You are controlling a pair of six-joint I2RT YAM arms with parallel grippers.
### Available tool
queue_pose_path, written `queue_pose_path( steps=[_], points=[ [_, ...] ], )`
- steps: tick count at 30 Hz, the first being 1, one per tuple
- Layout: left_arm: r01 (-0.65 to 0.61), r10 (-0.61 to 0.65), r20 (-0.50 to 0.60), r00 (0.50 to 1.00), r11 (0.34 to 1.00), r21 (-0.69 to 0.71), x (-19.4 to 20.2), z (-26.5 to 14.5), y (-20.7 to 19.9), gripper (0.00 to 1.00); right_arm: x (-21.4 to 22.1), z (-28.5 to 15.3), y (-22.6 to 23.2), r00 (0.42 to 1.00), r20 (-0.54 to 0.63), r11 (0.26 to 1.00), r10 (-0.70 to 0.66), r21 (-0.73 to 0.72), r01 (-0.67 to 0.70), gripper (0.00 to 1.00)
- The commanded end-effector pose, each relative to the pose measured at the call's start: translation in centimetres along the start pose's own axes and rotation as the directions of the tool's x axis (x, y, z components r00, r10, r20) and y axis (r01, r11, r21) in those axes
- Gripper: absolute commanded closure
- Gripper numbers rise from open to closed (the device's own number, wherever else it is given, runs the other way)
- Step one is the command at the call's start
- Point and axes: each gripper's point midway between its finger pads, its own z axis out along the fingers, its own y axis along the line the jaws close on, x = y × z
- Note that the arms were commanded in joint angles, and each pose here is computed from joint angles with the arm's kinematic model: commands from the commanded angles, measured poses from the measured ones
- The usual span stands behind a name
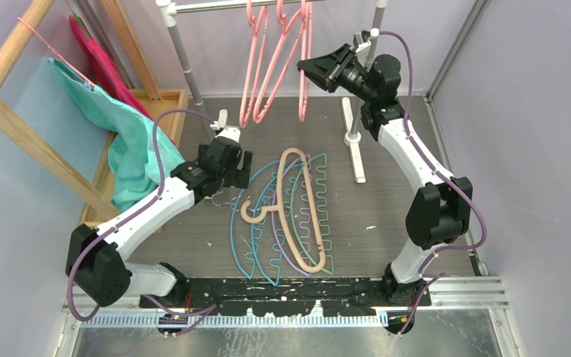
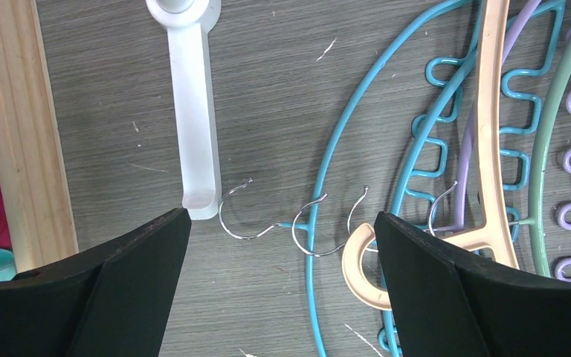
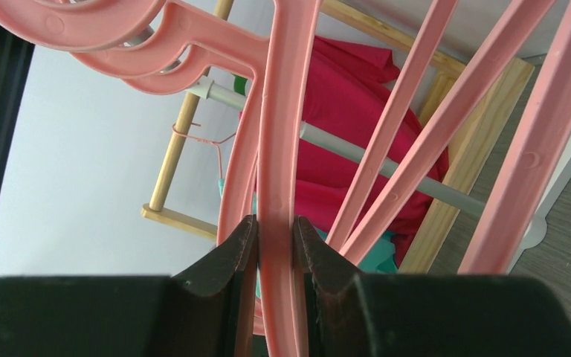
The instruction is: Organize the hangers
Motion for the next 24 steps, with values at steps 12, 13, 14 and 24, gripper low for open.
queue_pose_path(
  steps=[12, 13, 14, 24],
  points=[
    [0.012, -0.01, 0.055, 0.998, 1.0, -0.023, -1.8, -0.7, 0.6, 0.02, 3.7, -1.9, 0.1, 0.99, -0.034, 0.989, -0.135, 0.047, 0.137, 0.39],
    [0.012, -0.011, 0.055, 0.998, 1.0, -0.023, -1.9, -0.8, 0.6, 0.02, 3.7, -2.3, 0.3, 0.987, -0.03, 0.986, -0.158, 0.055, 0.16, 0.34],
    [0.011, -0.01, 0.054, 0.998, 1.0, -0.024, -1.8, -0.8, 0.7, 0.02, 3.8, -2.7, 0.4, 0.984, -0.023, 0.982, -0.175, 0.066, 0.176, 0.3],
    [0.014, -0.012, 0.054, 0.998, 0.999, -0.033, -1.8, -0.8, 0.9, 0.02, 4.7, -9.1, -1.8, 0.905, -0.029, 0.85, -0.424, 0.331, 0.409, 0.01]
  ],
)
